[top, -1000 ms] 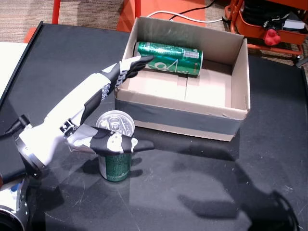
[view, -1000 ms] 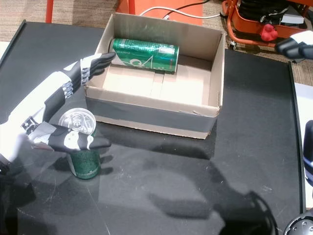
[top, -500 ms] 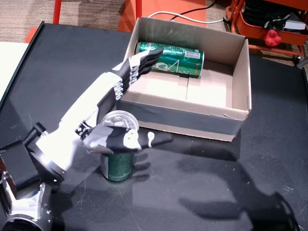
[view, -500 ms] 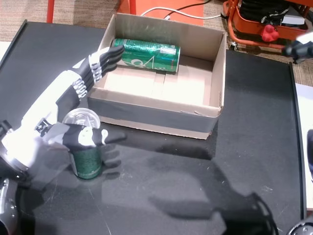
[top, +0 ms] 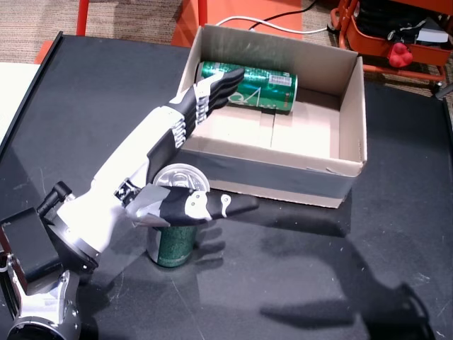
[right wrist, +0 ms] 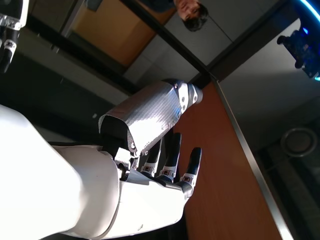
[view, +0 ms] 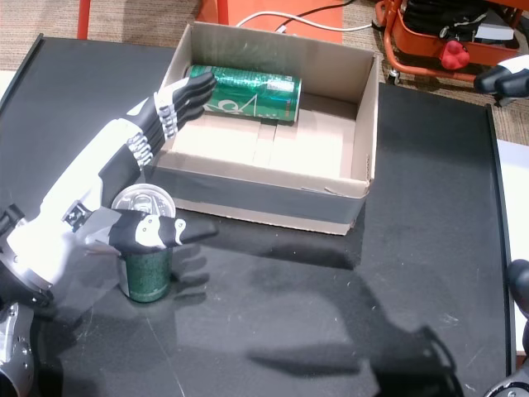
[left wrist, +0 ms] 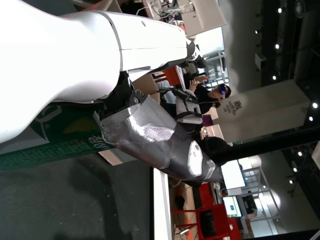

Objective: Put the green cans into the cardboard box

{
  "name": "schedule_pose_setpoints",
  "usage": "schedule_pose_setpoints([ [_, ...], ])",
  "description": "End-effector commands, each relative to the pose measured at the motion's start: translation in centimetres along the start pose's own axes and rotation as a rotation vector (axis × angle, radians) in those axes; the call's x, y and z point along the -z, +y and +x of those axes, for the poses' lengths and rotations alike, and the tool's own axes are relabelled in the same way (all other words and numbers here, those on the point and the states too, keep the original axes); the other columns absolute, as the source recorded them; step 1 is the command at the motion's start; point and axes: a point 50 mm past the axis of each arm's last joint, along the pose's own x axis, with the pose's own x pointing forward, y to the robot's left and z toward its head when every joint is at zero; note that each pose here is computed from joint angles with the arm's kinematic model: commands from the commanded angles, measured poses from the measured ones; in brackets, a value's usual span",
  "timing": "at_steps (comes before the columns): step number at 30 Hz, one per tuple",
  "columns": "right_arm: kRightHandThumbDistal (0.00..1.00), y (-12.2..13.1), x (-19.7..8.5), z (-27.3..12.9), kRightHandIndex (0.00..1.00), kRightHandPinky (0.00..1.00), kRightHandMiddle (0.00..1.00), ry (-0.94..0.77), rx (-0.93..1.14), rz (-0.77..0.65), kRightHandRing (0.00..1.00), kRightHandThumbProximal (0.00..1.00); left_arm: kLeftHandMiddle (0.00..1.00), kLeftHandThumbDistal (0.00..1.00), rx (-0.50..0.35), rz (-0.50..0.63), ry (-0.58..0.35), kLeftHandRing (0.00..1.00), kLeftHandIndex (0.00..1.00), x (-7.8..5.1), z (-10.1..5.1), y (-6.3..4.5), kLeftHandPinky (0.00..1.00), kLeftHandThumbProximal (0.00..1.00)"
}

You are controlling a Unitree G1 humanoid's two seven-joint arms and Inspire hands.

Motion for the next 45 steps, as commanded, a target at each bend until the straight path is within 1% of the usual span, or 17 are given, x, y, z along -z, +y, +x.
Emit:
schedule_pose_setpoints([
  [1,1.00,-0.6,-0.3,-0.1,0.50,0.72,0.54,0.001,-0.007,-0.013,0.58,0.28,1.00,1.00,0.023,-0.008,0.027,1.00,1.00,0.4,-0.7,-0.3,0.97,0.29],
  [8,0.99,-1.1,0.0,0.2,0.50,0.65,0.52,-0.003,-0.013,0.070,0.55,0.28,1.00,1.00,0.036,0.008,0.051,1.00,1.00,0.5,-1.6,0.0,0.97,0.31],
  [9,0.95,-1.2,0.0,0.2,0.51,0.63,0.53,-0.010,-0.018,0.086,0.56,0.23,1.00,1.00,0.041,0.012,0.057,1.00,1.00,0.6,-1.8,0.1,0.97,0.32],
  [12,0.85,-1.4,0.0,0.4,0.51,0.64,0.53,-0.024,-0.016,0.109,0.56,0.22,1.00,1.00,0.053,0.015,0.079,1.00,1.00,0.7,-2.2,0.1,0.97,0.32],
  [13,0.89,-1.4,-0.1,0.3,0.50,0.65,0.51,-0.024,-0.008,0.092,0.55,0.25,1.00,1.00,0.056,0.017,0.084,1.00,1.00,0.7,-2.3,0.1,0.96,0.32],
  [15,0.95,-1.4,-0.1,0.3,0.50,0.64,0.52,-0.031,-0.002,0.096,0.55,0.21,1.00,1.00,0.066,0.016,0.090,1.00,1.00,0.8,-2.5,0.0,0.96,0.32],
  [17,0.99,-1.4,-0.1,0.4,0.51,0.69,0.55,-0.039,-0.024,0.088,0.59,0.25,1.00,1.00,0.082,0.011,0.100,1.00,1.00,0.9,-2.8,-0.2,0.96,0.33],
  [20,0.99,-1.4,-0.1,0.5,0.54,0.75,0.59,-0.040,-0.048,0.084,0.62,0.25,1.00,1.00,0.094,-0.014,0.107,1.00,1.00,1.0,-3.1,-0.4,0.97,0.31],
  [23,0.90,-1.4,0.0,0.5,0.58,0.70,0.62,-0.029,-0.050,0.154,0.63,0.19,1.00,1.00,0.094,-0.046,0.101,1.00,1.00,1.1,-3.1,-0.6,0.98,0.29],
  [24,0.96,-1.5,-0.1,0.5,0.58,0.71,0.62,-0.037,-0.052,0.140,0.63,0.24,1.00,1.00,0.091,-0.052,0.094,1.00,1.00,1.1,-3.1,-0.7,0.98,0.30],
  [26,0.99,-1.6,-0.2,0.5,0.57,0.73,0.62,-0.048,-0.063,0.099,0.64,0.26,1.00,1.00,0.089,-0.057,0.084,1.00,1.00,1.1,-3.1,-0.8,0.97,0.31],
  [30,0.87,-1.7,-0.3,0.6,0.56,0.73,0.61,-0.057,-0.084,0.040,0.66,0.29,1.00,1.00,0.082,-0.071,0.077,1.00,1.00,1.1,-3.1,-0.9,0.97,0.31],
  [32,0.91,-1.5,-0.4,0.6,0.55,0.73,0.60,-0.058,-0.070,0.024,0.65,0.30,1.00,1.00,0.076,-0.079,0.079,1.00,1.00,1.2,-3.2,-1.0,0.97,0.32],
  [34,0.87,-1.4,-0.4,0.6,0.55,0.70,0.61,-0.054,-0.065,0.036,0.65,0.28,1.00,1.00,0.070,-0.086,0.082,1.00,1.00,1.3,-3.3,-1.0,0.97,0.32],
  [37,0.78,-1.4,-0.5,0.7,0.54,0.72,0.61,-0.062,-0.077,0.001,0.65,0.34,0.99,1.00,0.068,-0.090,0.086,1.00,1.00,1.3,-3.4,-1.1,0.97,0.31],
  [41,0.83,-1.4,-0.4,0.6,0.56,0.69,0.61,-0.062,-0.068,0.060,0.65,0.29,0.99,1.00,0.063,-0.107,0.086,1.00,1.00,1.4,-3.4,-1.2,0.98,0.32],
  [45,0.75,-1.5,-0.6,0.8,0.57,0.68,0.63,-0.054,-0.094,0.042,0.67,0.30,0.98,1.00,0.056,-0.114,0.074,1.00,1.00,1.3,-3.3,-1.3,0.98,0.32],
])
